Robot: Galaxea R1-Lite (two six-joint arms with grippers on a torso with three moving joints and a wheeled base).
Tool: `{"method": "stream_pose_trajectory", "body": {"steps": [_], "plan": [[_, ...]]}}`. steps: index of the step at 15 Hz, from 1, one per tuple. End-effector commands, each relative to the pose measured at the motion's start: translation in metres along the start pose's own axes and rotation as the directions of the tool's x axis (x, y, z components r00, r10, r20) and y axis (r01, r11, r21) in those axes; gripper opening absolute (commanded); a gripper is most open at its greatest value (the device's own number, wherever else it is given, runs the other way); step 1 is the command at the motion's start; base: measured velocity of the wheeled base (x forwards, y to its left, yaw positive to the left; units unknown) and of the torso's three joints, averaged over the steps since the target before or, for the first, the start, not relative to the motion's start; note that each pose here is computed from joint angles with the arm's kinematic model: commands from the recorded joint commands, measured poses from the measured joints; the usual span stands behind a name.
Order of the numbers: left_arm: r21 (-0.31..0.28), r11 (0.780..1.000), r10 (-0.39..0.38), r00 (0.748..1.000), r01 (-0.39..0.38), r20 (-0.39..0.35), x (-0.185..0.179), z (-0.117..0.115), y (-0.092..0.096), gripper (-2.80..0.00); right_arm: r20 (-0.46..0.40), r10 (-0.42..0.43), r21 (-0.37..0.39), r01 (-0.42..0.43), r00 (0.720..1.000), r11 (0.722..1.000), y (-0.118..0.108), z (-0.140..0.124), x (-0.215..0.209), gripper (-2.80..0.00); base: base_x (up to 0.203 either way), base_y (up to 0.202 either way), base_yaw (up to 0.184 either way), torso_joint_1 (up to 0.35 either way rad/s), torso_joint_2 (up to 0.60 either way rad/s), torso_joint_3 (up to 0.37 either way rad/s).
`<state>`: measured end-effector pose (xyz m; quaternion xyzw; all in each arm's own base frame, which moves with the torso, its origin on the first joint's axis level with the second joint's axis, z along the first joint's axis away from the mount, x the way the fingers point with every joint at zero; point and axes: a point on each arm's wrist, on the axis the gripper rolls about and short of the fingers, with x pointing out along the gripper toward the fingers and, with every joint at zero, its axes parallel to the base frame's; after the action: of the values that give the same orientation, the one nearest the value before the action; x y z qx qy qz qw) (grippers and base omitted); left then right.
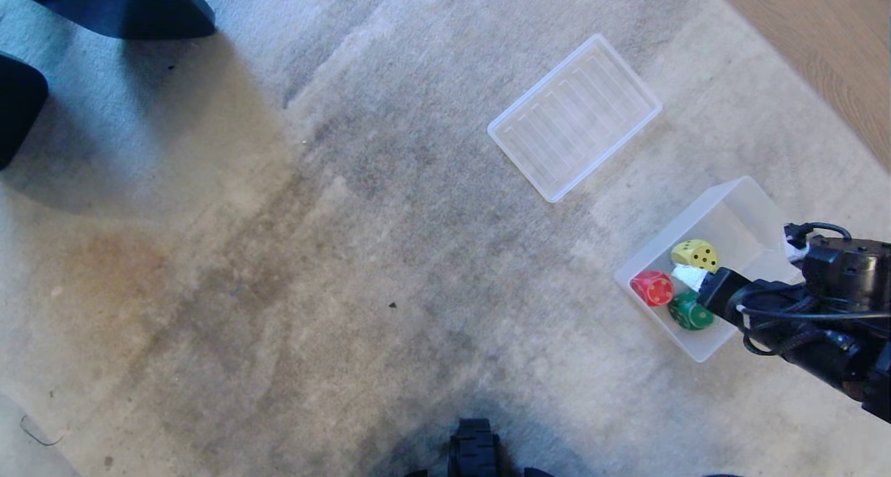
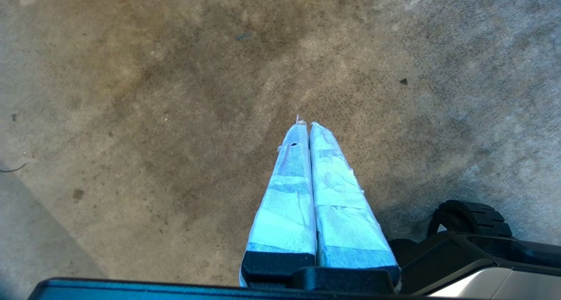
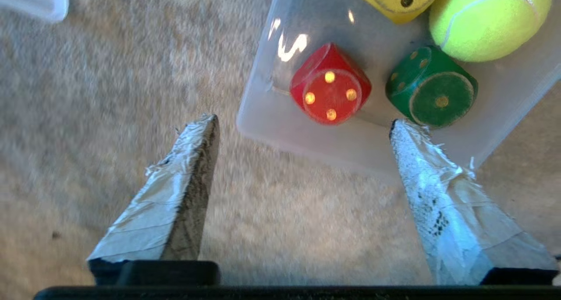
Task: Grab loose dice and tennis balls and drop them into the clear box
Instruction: Put the toys in the box, then pick up the ball on the table
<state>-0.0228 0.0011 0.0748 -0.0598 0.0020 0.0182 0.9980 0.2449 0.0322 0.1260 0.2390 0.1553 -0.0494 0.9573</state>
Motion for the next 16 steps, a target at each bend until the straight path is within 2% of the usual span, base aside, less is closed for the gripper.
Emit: {"method": "stream_pose_trajectory", "body": {"steps": [1, 4, 5, 7, 9, 12, 14, 16], "plan": [[-0.001, 1.0, 0.001, 1.0, -0.001, 0.0, 0.0, 0.0, 0.0, -2.8, 0.056, 0.057, -0.013, -0.057, 0.997, 0.998, 0.004, 0.021, -0.053, 0.0, 0.0, 0.0, 0.0, 0.0, 0.0, 0.0], [-0.001, 1.0, 0.001, 1.0, -0.001, 0.0, 0.0, 0.0, 0.0, -2.8, 0.125, 0.144, -0.043, -0.139, 0.982, 0.989, -0.004, 0.026, -0.119, 0.0, 0.0, 0.0, 0.0, 0.0, 0.0, 0.0], [0.0, 1.0, 0.001, 1.0, -0.001, 0.0, 0.0, 0.0, 0.0, -2.8, 0.15, 0.18, -0.068, -0.171, 0.972, 0.983, -0.01, 0.022, -0.142, -2.8, 0.0, 0.0, 0.0, 0.0, 0.0, 0.0], [-0.001, 1.0, 0.002, 1.0, -0.002, 0.0, 0.0, 0.0, 0.0, -2.8, 0.149, 0.2, -0.135, -0.18, 0.968, 0.974, -0.027, 0.005, -0.176, -2.8, 0.0, 0.0, 0.0, 0.0, 0.0, 0.0], [-0.001, 1.0, 0.001, 1.0, -0.001, 0.0, 0.0, 0.0, 0.0, -2.8, 0.132, 0.182, -0.232, -0.148, 0.974, 0.961, -0.046, -0.017, -0.201, -2.8, 0.0, 0.0, 0.0, 0.0, 0.0, 0.0], [-0.001, 1.0, 0.001, 1.0, -0.001, 0.0, 0.0, 0.0, 0.0, -2.8, 0.095, 0.102, -0.386, -0.058, 0.99, 0.921, -0.071, -0.054, -0.222, -2.8, 0.0, 0.0, 0.0, 0.0, 0.0, 0.0], [-0.001, 1.0, 0.001, 1.0, -0.001, 0.0, 0.0, 0.0, 0.0, -2.8, 0.102, 0.045, -0.428, 0.003, 0.994, 0.904, -0.085, -0.079, -0.227, -2.8, 0.0, 0.0, 0.0, 0.0, 0.0, 0.0], [-0.001, 1.0, 0.001, 1.0, -0.001, 0.0, 0.0, 0.0, 0.0, -2.8, 0.113, 0.034, -0.445, 0.02, 0.993, 0.895, -0.092, -0.093, -0.227, -2.8, 0.0, 0.0, 0.0, 0.0, 0.0, 0.0]]}}
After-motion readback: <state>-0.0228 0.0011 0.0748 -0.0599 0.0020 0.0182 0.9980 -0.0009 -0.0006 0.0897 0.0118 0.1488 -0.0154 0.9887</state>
